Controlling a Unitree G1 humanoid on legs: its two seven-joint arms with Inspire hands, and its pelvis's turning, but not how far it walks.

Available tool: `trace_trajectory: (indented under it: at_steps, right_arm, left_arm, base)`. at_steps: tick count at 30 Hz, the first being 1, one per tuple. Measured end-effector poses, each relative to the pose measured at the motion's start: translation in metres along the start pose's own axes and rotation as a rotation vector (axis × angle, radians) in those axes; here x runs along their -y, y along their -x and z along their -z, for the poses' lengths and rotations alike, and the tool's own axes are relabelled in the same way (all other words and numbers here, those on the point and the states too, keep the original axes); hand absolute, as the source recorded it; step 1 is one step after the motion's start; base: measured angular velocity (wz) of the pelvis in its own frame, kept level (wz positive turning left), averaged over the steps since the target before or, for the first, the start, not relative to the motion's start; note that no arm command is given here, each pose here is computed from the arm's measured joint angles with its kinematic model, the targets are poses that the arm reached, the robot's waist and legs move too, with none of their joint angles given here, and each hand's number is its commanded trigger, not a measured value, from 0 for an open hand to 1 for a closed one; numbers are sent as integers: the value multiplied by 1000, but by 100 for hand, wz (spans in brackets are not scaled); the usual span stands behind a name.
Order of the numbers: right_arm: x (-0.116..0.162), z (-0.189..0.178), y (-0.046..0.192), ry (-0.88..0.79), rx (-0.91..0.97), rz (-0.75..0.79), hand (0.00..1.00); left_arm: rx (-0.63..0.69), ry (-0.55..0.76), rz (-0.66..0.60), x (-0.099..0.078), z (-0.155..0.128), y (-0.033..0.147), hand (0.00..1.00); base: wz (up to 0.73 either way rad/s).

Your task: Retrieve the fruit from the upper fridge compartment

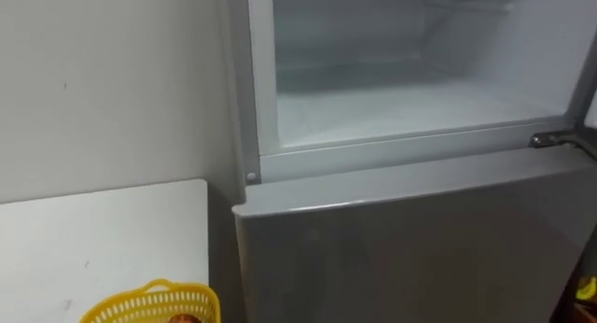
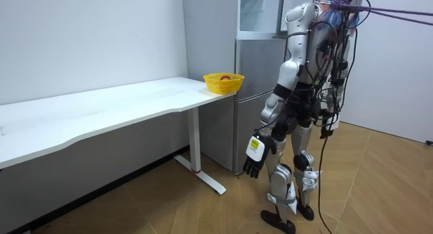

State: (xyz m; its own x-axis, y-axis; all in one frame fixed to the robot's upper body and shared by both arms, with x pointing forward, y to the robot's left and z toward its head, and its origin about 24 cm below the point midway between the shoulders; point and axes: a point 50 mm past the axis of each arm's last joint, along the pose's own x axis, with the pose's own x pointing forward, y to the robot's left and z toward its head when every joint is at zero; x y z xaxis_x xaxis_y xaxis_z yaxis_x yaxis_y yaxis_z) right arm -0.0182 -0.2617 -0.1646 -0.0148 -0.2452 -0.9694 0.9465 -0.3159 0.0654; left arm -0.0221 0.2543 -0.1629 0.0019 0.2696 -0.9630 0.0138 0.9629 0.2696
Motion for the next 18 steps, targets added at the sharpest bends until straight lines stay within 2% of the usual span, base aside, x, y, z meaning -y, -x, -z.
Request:
trace_trajectory:
  at_steps: [2, 7, 9, 13, 15, 18]
  right_arm:
    - [0, -1, 0, -86, -2, -5, 0]
    - [-27, -4, 1, -207, -7, -78, 0]
    - [-47, -16, 6, -291, 16, -154, 0]
    - [-88, -43, 20, -352, 81, -288, 0]
    - [-120, -68, 35, -401, 141, -376, 0]
    - [-145, -93, 54, -448, 211, -457, 0]
  left_arm:
    - [9, 0, -6, -2, -3, 0, 0]
    - [15, -1, -13, -4, -4, 0, 0]
    - [18, 17, -21, -7, -4, 1, 0]
    - [34, 39, -55, -18, -3, 2, 0]
    - [38, 64, -67, -21, -4, 2, 0]
    - [55, 62, -88, -26, -8, 3, 0]
  base:
    - [-5]
    - [-8]
    - [6]
    - [3]
    - [-3]
    - [0]
